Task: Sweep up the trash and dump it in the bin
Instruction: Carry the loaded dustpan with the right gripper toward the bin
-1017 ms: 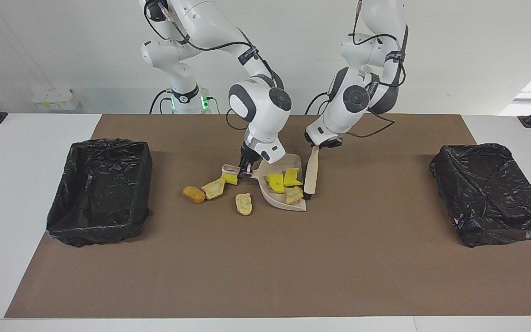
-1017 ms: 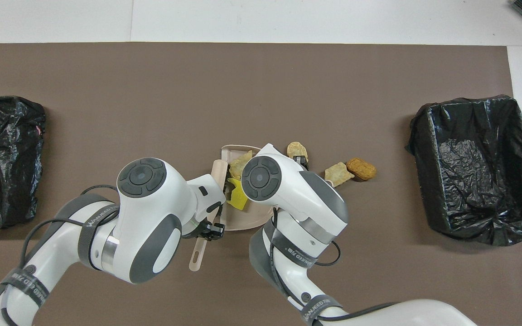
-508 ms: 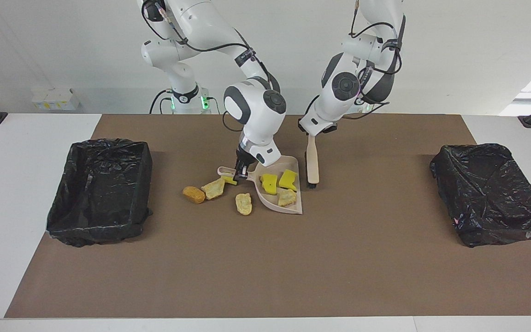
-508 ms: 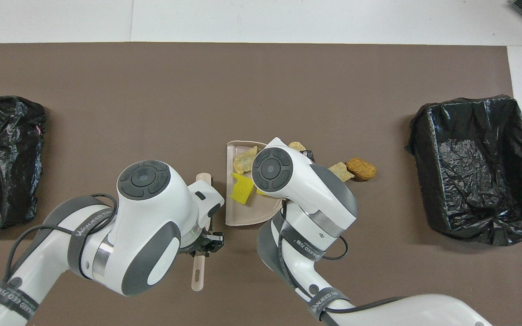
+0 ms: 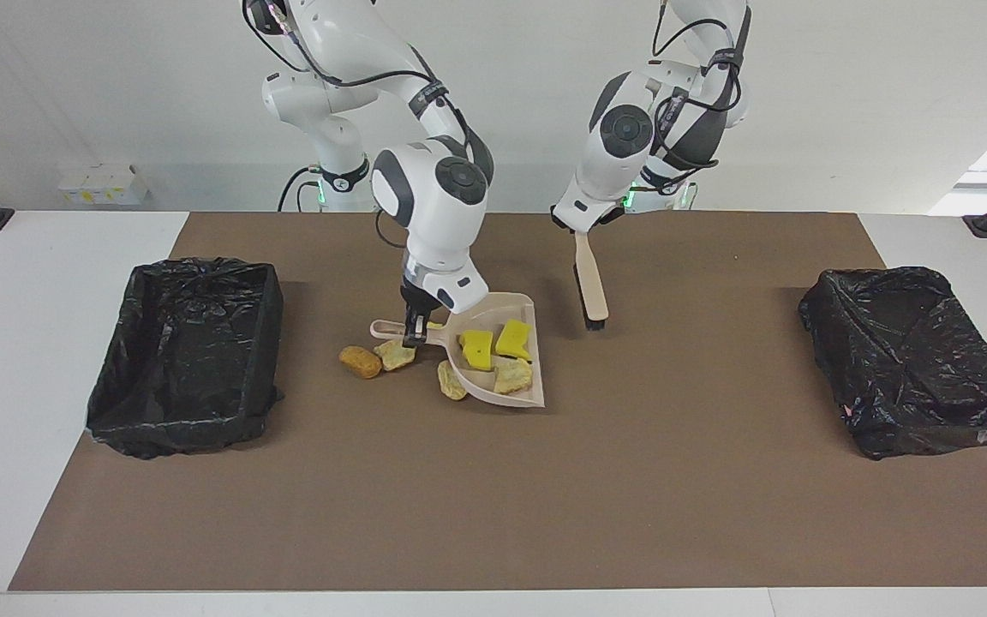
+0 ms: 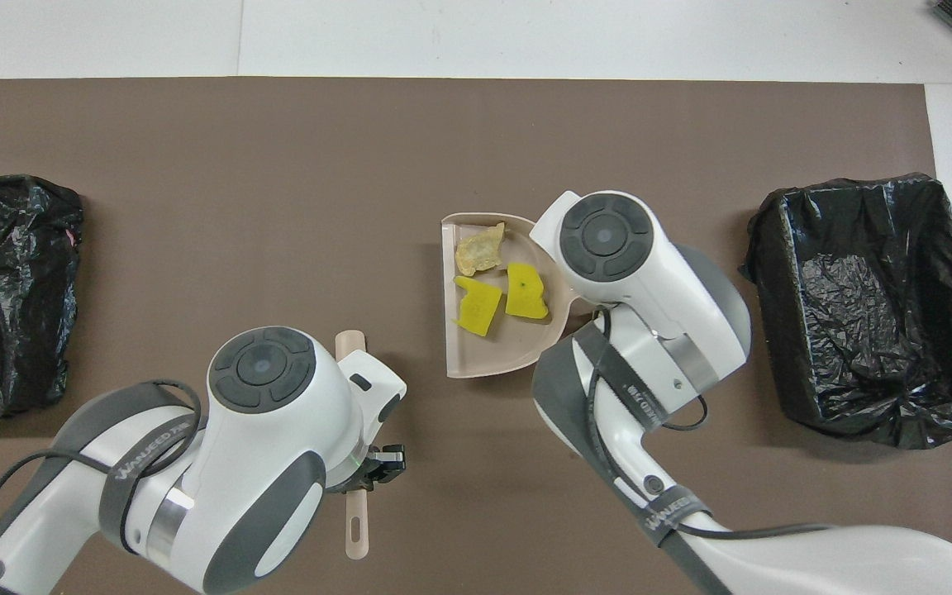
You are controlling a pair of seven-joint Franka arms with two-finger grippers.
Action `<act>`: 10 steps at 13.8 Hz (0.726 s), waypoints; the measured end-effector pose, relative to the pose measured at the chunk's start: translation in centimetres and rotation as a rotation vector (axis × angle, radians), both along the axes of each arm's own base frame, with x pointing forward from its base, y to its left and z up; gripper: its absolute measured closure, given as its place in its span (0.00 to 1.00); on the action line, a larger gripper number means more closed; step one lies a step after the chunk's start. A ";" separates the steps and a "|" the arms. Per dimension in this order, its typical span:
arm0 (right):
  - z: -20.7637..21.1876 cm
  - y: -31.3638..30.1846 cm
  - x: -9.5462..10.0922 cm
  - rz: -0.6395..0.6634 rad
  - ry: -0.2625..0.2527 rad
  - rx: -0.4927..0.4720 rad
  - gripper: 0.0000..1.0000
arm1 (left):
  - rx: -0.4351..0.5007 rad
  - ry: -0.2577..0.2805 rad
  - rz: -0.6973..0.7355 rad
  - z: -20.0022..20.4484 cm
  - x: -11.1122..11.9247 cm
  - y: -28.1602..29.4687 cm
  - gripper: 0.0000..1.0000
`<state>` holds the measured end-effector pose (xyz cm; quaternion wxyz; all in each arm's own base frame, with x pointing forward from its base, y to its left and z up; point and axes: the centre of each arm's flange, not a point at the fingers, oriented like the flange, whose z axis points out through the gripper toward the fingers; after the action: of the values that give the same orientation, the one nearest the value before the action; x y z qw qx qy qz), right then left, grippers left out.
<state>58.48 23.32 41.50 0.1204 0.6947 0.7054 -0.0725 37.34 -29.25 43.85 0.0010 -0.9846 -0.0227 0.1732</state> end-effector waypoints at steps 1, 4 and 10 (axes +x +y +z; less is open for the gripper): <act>1.1 -1.8 0.8 0.002 -0.007 0.008 0.68 | -0.007 -0.015 0.000 0.8 -0.6 0.3 0.74; 3.0 -7.4 2.8 0.002 -0.014 0.013 0.68 | -0.015 -0.043 -0.004 1.1 -2.1 0.9 0.74; 5.0 -20.5 5.4 -0.037 -0.009 0.006 0.68 | -0.011 -0.098 -0.075 -3.0 -7.6 -1.5 0.74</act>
<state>63.88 2.82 46.52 0.1203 0.7083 0.6922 -0.0693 29.70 -30.79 40.82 0.0010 -0.9921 0.0150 0.1247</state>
